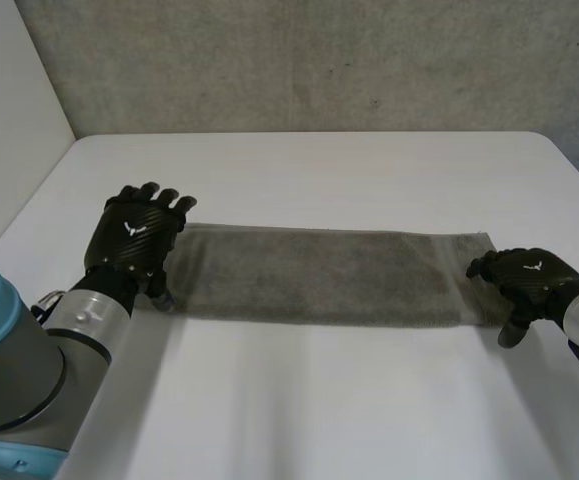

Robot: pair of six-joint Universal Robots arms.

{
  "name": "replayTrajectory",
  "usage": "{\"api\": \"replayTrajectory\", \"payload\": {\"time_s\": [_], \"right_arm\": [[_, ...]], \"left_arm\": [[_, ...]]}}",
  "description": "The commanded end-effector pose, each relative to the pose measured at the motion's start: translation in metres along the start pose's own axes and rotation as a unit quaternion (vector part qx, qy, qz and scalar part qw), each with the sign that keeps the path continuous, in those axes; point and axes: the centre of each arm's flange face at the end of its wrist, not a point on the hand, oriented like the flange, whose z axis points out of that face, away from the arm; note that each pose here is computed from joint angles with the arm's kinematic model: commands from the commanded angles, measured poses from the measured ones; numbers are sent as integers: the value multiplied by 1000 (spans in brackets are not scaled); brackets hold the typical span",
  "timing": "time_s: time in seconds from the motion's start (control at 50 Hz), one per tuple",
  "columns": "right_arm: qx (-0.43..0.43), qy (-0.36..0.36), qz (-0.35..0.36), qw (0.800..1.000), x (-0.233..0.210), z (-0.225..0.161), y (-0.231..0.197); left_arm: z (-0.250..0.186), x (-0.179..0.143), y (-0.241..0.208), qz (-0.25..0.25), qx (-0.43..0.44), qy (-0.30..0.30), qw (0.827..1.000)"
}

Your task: Fold the towel.

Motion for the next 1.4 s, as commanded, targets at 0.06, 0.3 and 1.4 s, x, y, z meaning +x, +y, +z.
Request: {"api": "replayTrajectory", "payload": {"time_s": [0.06, 0.3, 1.4], "right_arm": [[10, 13, -1, 1000, 8, 18, 13], [12, 18, -5, 1000, 12, 26, 16], [227, -155, -226, 934, -233, 4, -108]], "left_arm": [[1, 1, 3, -10, -4, 1, 1000], [0, 3, 3, -10, -4, 5, 1000], [9, -18, -48, -15, 78, -32, 996]]}}
